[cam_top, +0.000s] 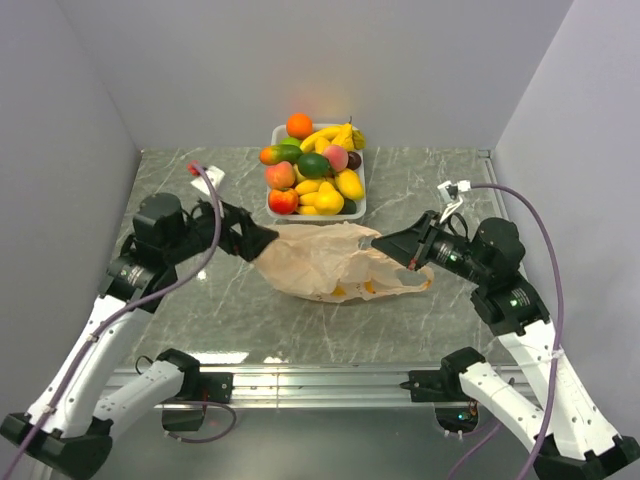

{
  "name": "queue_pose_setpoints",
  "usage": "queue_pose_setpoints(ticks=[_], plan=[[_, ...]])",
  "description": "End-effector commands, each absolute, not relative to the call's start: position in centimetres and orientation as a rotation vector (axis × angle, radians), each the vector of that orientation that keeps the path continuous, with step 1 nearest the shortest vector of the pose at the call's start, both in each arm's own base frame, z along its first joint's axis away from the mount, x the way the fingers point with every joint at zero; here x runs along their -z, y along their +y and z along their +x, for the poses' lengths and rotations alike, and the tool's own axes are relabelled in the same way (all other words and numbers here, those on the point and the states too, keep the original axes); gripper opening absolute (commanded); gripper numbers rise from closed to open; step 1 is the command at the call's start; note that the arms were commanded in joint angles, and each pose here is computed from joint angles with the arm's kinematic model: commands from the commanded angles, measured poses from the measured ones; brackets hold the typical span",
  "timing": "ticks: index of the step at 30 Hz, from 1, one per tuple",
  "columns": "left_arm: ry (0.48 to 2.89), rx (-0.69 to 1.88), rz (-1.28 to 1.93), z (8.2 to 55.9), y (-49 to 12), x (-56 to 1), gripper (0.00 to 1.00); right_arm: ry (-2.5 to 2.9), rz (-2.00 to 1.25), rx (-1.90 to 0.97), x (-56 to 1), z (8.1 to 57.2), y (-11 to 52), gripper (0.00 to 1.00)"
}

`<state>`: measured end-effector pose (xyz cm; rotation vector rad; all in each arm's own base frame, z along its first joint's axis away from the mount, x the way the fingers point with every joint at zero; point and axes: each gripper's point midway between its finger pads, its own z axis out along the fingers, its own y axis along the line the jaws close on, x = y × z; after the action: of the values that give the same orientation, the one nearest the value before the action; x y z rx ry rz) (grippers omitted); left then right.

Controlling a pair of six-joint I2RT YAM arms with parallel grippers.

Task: Place the fake fruits into the plastic bag and tie a complex knot

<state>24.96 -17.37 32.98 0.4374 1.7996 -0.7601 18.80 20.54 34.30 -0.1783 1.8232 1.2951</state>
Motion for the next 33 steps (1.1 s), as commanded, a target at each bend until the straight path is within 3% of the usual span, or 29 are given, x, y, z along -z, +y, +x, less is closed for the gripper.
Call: queue_pose_setpoints(ticks=[1, 6, 15, 25, 26, 29, 31, 32, 33], plan=[[1.666, 0.855, 0.622, 21.6, -21.2, -34.5, 0.99, 1.746, -0.021, -1.299, -36.2, 20.1, 19.8, 0.0], [1.721, 0.736, 0.639, 22.4, -23.4, -32.0, 0.99, 1.802, 0.092, -1.333, -35.2, 21.7, 20.3, 0.0], [1.543, 0.7, 0.752, 20.2, -32.3, -33.6, 0.99, 1.769, 0.174, -1.338, -35.4, 22.5, 20.2, 0.0], [1.666, 0.528, 0.617, 24.3, -34.9, -31.3, 0.98, 1.821, 0.116, -1.393, -34.9, 20.2, 21.2, 0.0], [1.666, 0.554, 0.622, 24.1, -35.0, -31.3, 0.94, 1.828, 0.107, -1.401, -34.8, 19.8, 21.2, 0.0], [1.652, 0.644, 0.645, 22.9, -35.0, -32.0, 0.59, 1.809, 0.059, -1.403, -35.1, 19.1, 21.2, 0.03], [1.614, 0.852, 0.792, 20.1, -35.7, -32.7, 0.26, 1.786, -0.011, -1.399, -35.8, 18.5, 21.3, 0.3], [1.594, 0.93, 0.87, 18.6, -35.9, -32.6, 0.01, 1.752, -0.108, -1.337, -36.3, 18.5, 21.0, 0.38], [1.588, 0.985, 0.893, 17.7, -35.8, -32.8, 0.0, 1.738, -0.159, -1.275, -36.6, 18.6, 20.5, 0.52]])
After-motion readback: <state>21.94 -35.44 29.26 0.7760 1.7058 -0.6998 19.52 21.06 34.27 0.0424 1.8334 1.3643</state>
